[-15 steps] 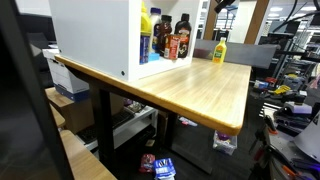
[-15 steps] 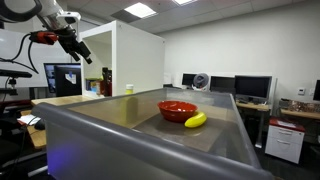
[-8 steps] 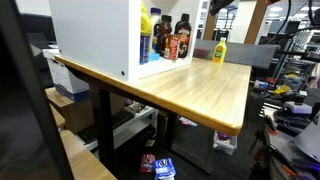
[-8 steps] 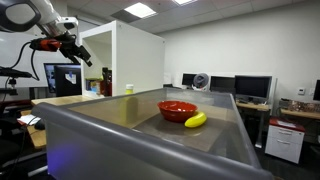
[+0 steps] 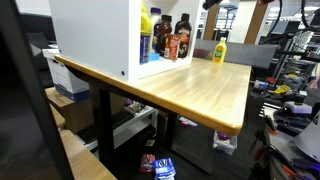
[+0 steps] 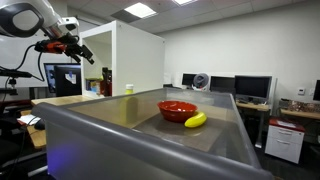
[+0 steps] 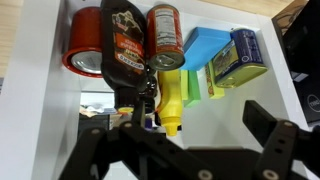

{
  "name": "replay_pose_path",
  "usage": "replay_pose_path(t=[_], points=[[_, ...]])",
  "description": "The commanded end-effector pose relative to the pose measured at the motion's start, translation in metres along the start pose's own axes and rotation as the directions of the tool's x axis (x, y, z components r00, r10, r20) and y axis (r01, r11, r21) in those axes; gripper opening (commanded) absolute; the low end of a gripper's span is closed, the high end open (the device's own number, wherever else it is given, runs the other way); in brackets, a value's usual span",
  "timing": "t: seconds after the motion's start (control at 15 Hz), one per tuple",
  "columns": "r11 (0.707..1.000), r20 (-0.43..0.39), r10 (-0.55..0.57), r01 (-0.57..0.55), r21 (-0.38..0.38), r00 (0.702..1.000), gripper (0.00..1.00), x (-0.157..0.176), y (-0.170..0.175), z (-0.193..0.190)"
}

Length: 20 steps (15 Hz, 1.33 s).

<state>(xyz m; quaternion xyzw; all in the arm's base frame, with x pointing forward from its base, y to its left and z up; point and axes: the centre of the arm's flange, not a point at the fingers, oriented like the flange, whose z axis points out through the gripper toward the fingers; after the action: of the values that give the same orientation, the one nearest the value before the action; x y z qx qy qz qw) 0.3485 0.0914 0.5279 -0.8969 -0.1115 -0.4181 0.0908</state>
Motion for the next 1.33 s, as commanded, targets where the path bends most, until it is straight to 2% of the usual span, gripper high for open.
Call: replay_pose_path(t=[0.0, 0.4, 1.27], points=[[0.999, -0.031, -0.016, 0.015, -0.041, 0.999, 1.0, 0.01, 0.009, 0.013], [0.996, -0.015, -0.017, 0.016, -0.085, 1.0, 1.0, 0.025, 0.023, 0.033], [0.993, 0.024, 0.019, -0.016, -0.12, 1.0, 1.0, 0.035, 0.045, 0.066]])
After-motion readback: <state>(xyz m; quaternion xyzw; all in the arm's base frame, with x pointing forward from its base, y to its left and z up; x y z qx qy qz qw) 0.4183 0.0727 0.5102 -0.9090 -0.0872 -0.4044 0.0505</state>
